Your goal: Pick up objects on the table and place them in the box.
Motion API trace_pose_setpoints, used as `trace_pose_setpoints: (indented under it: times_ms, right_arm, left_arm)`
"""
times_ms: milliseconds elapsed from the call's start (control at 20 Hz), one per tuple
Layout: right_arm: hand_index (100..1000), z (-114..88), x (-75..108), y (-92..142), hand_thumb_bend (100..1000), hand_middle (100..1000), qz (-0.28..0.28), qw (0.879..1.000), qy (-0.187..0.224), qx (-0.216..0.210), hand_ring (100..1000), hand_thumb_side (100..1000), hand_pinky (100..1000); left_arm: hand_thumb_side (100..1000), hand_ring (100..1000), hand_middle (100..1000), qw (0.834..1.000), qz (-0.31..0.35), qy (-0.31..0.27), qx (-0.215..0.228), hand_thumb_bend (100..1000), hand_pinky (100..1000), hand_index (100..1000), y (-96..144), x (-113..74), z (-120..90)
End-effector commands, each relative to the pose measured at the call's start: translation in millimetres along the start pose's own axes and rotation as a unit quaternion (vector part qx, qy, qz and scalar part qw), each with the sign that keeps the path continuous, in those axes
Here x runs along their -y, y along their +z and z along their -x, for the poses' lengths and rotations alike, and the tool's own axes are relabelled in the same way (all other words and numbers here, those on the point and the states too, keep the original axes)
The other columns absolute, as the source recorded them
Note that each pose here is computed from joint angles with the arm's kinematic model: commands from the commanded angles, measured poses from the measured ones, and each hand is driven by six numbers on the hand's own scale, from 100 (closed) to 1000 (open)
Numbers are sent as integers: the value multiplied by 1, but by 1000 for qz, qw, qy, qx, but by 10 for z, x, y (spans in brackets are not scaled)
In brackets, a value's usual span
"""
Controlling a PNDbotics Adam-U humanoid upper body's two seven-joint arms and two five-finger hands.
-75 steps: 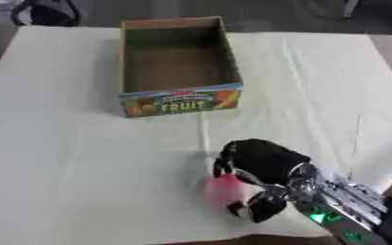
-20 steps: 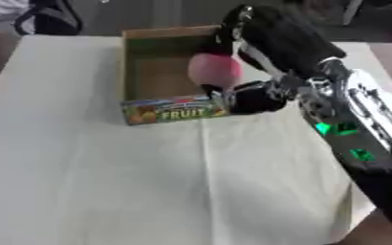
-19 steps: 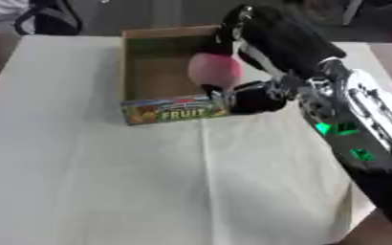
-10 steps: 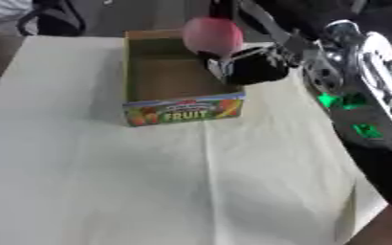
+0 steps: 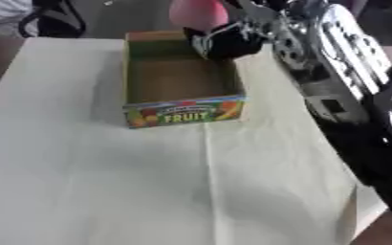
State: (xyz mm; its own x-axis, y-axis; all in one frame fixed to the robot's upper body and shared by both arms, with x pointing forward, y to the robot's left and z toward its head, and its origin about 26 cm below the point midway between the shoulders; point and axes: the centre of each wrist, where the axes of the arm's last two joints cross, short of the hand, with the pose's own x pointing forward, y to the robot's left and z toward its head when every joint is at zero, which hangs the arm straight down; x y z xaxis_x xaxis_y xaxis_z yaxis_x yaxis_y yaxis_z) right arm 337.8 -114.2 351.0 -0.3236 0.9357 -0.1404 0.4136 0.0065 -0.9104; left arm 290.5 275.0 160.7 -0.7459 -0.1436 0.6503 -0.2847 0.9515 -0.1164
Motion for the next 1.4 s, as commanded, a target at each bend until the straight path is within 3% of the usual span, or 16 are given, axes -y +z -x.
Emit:
trace_pose_setpoints:
  times_ms: [50, 400, 900, 1400]
  right_arm:
    - [558, -14, -15, -142, 234, 475, 7, 1000, 5, -13, 841, 183, 791]
    - [582, -45, -329, -480, 207, 495, -27, 998, 18, -48, 849, 156, 802]
    - [593, -46, -799, -790, 163, 505, -74, 993, 29, -87, 852, 129, 807]
    - [607, 40, -983, -956, 126, 521, -85, 987, 54, -125, 859, 125, 821]
  left_arm:
    - [673, 622, 595, 1000, 7, 5, 12, 100, 594, 763, -37, 10, -60]
    - [673, 623, 595, 1000, 10, 8, 10, 100, 594, 763, -30, 23, -58]
    - [675, 623, 595, 1000, 14, 12, 8, 100, 593, 762, -24, 39, -57]
    - [675, 623, 595, 1000, 18, 16, 8, 100, 593, 762, -28, 53, -60]
